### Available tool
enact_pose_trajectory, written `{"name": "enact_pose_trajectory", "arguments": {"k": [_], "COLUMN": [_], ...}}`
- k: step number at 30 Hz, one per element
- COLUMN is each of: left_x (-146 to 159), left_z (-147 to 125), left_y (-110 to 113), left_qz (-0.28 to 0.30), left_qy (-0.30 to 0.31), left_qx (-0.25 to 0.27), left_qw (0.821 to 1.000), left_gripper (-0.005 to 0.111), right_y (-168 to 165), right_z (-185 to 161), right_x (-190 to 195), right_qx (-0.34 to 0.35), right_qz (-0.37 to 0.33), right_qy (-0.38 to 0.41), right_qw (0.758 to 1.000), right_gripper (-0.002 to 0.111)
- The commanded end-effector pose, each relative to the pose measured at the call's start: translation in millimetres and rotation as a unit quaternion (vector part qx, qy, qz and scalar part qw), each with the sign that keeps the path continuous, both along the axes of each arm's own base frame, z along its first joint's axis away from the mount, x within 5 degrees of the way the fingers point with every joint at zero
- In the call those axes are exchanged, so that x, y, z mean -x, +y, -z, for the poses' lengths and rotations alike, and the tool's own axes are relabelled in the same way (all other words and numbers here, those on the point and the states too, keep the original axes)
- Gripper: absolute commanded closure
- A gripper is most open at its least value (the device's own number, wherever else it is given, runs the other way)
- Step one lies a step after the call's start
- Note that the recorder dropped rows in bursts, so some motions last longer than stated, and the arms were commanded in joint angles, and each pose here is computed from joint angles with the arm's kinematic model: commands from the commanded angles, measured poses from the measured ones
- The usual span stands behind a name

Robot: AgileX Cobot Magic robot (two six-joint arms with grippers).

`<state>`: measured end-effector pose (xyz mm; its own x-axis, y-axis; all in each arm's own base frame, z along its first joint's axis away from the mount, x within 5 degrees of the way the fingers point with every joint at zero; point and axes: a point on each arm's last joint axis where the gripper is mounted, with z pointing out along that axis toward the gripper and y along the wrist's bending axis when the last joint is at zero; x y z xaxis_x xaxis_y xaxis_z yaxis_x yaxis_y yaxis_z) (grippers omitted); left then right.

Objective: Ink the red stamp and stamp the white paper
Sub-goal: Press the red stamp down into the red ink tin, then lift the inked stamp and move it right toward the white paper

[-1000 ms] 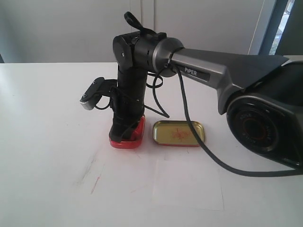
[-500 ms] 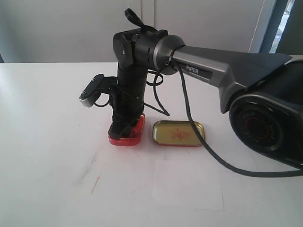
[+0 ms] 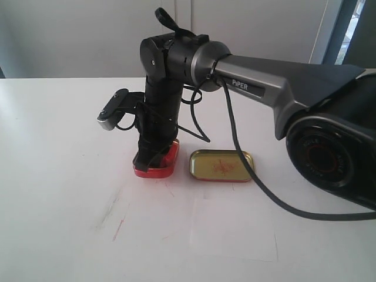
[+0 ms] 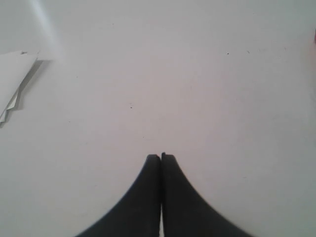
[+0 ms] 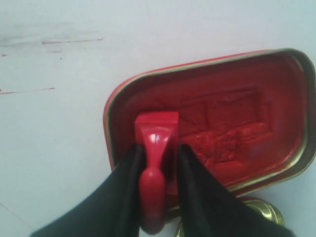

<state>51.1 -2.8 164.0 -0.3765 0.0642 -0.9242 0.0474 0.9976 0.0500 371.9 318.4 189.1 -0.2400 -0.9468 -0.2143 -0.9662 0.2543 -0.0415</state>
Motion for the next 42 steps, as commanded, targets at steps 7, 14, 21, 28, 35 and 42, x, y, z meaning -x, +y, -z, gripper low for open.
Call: {"name": "enact_pose_trajectory", "arguments": {"k": [7, 14, 21, 28, 35, 42], "left_x": [0.2, 0.2, 0.2, 0.2, 0.2, 0.2], "left_z": [-0.6, -0.6, -0.6, -0.6, -0.6, -0.6], "left_y": [-0.3, -0.3, -0.3, -0.3, -0.3, -0.3], "left_qz": [0.002, 0.002, 0.002, 0.002, 0.002, 0.002], "left_qy": [-0.003, -0.003, -0.003, -0.003, -0.003, -0.003], "left_qx": [0.001, 0.001, 0.001, 0.001, 0.001, 0.001], "left_qw": [1.0, 1.0, 1.0, 1.0, 1.0, 1.0], "left_gripper": [0.107, 0.107, 0.107, 0.107, 0.107, 0.107], "right_y": [-2.8, -2.7, -2.7, -5.1, -6.6, -10.0], "right_z": [-13.6, -13.7, -13.7, -13.9, -13.4, -28.9], "right_x": [-1.6, -1.8, -1.8, -0.3, 1.7, 2.5], "right_qx": [-0.006, -0.007, -0.007, 0.001, 0.006, -0.008], "right_qz": [0.002, 0.003, 0.003, 0.01, 0.041, 0.073], "right_qy": [-0.024, -0.025, -0.025, -0.013, 0.004, -0.002], "right_qw": [1.0, 1.0, 1.0, 1.0, 0.999, 0.997], "right_gripper": [0.108, 0.108, 0.108, 0.108, 0.108, 0.108]}}
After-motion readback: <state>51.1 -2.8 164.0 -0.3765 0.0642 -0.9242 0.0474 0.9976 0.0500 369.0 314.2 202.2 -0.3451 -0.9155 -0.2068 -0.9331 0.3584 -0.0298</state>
